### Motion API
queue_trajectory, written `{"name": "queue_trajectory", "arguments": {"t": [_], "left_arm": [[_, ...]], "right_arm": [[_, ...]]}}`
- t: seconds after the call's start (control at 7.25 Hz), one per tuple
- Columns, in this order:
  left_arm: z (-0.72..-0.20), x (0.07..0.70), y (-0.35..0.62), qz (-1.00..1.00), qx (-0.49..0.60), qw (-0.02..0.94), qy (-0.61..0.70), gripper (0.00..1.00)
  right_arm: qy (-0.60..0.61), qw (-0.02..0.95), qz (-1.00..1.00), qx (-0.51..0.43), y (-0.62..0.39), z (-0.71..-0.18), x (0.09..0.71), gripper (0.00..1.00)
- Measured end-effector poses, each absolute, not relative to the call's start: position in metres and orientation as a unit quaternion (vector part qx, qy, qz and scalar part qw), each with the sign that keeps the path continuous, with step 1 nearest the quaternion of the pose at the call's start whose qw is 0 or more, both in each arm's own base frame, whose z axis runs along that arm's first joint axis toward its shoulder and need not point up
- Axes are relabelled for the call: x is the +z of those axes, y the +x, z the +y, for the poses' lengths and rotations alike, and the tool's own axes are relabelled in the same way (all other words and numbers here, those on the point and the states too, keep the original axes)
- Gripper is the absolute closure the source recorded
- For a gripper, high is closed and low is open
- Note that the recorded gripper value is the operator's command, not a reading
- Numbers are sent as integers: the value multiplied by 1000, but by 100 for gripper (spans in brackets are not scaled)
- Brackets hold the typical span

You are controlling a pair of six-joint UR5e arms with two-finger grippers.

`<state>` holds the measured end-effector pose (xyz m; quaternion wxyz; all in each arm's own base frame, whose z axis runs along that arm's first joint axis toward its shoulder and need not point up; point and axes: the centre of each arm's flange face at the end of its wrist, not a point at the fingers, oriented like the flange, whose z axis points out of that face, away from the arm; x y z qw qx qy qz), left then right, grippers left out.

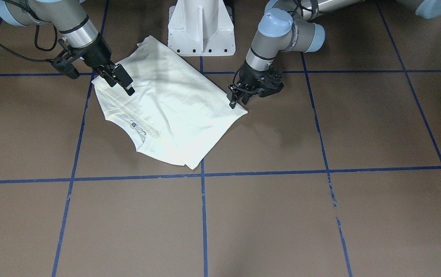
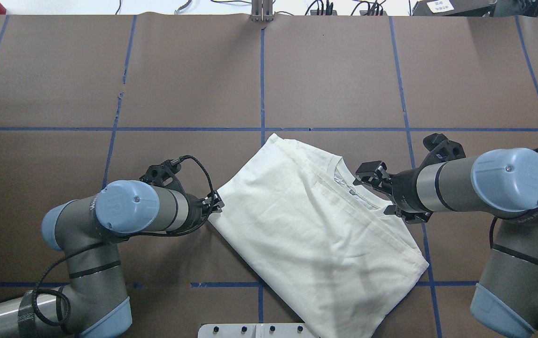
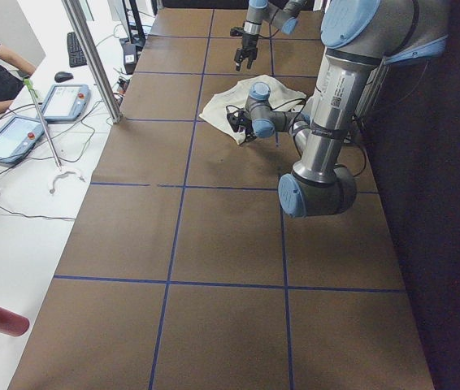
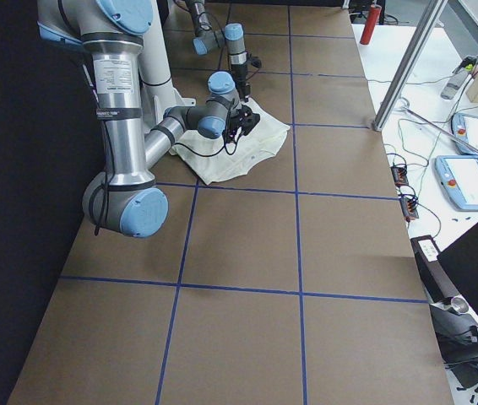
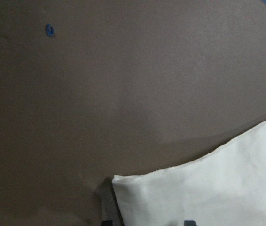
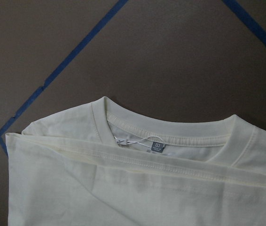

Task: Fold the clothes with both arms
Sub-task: 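Grasp the folded white shirt's sides with both grippers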

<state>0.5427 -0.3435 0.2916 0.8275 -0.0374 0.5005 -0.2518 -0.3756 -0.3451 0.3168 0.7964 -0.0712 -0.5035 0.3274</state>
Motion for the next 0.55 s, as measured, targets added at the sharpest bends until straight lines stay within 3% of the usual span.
{"name": "queue_trajectory", "arguments": {"t": [0.14,0.28,0.55], "left_arm": [[-344,293,544,498,-254,828,-35,80],[-346,295,544,496,-258,829,-29,100],[-349,301,546,490,-264,831,-20,100]], "right_arm": [[-71,797,-503,328,-377,-347,318,0],[-71,798,-501,329,-378,-348,320,0],[-72,797,-499,331,-380,-348,321,0]]}}
